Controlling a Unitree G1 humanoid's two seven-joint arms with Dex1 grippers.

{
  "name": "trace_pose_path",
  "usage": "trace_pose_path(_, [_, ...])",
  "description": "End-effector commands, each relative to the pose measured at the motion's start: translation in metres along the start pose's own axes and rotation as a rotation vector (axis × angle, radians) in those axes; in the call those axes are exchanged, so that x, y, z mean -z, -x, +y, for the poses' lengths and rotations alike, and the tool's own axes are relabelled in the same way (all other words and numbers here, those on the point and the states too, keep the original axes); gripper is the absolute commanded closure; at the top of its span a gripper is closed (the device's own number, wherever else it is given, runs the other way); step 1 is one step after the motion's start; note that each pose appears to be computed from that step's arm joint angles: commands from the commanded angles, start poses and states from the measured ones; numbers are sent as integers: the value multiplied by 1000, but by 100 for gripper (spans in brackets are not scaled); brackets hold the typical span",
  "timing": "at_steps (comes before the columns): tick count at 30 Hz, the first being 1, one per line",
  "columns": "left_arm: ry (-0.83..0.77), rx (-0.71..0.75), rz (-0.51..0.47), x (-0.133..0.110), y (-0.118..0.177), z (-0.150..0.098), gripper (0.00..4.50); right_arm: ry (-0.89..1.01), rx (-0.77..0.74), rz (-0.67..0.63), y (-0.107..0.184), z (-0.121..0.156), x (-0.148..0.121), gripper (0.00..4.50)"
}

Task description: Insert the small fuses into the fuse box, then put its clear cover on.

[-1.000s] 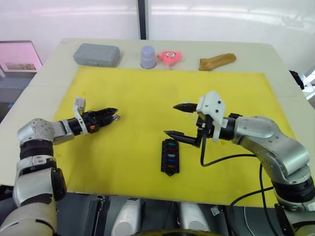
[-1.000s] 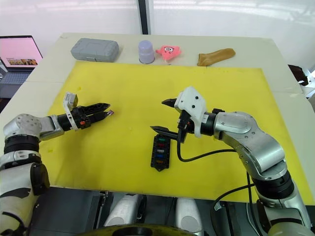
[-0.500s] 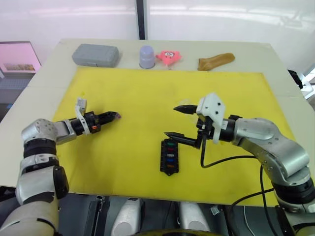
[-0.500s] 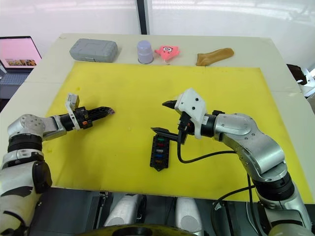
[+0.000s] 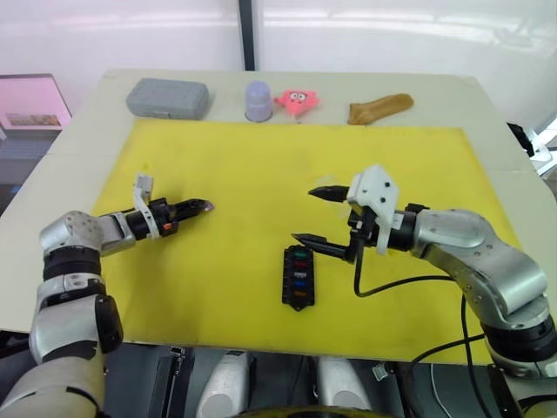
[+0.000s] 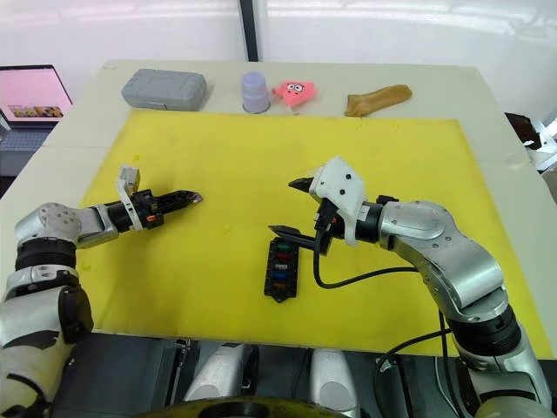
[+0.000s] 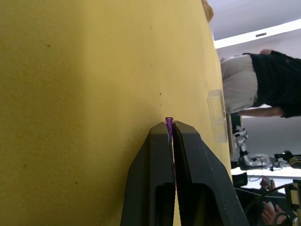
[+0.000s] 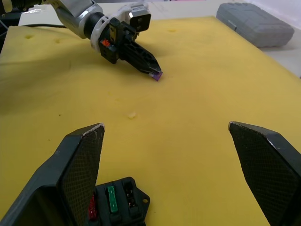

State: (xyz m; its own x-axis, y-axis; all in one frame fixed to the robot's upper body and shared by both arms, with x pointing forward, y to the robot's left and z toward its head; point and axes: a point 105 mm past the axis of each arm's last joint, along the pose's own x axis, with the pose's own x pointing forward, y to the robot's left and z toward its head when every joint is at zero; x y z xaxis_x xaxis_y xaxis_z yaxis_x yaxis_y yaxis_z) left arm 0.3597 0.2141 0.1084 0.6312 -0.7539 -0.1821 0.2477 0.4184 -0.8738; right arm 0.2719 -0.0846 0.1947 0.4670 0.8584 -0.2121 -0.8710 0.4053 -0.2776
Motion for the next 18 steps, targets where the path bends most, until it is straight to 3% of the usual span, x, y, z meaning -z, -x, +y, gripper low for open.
trace_pose_path(1, [-61,38,-35,-18,13,-21,449,21,2,-33,5,4,-10,0])
trace_pose_path(4, [-124,139,-5,-20,19,-58,449,-59,1,-85,9,6,-15,0])
trace_pose_path(8, [-284,360,126,4,24,-129,449,-263,-34,-201,16,11,-26,0])
trace_pose_path(14, [-409,566,220,45,14,-170,449,-513,-173,-289,16,20,-44,0])
trace_pose_path(18, [-455,685,211,61,12,-190,449,-632,-228,-360,11,20,-65,0])
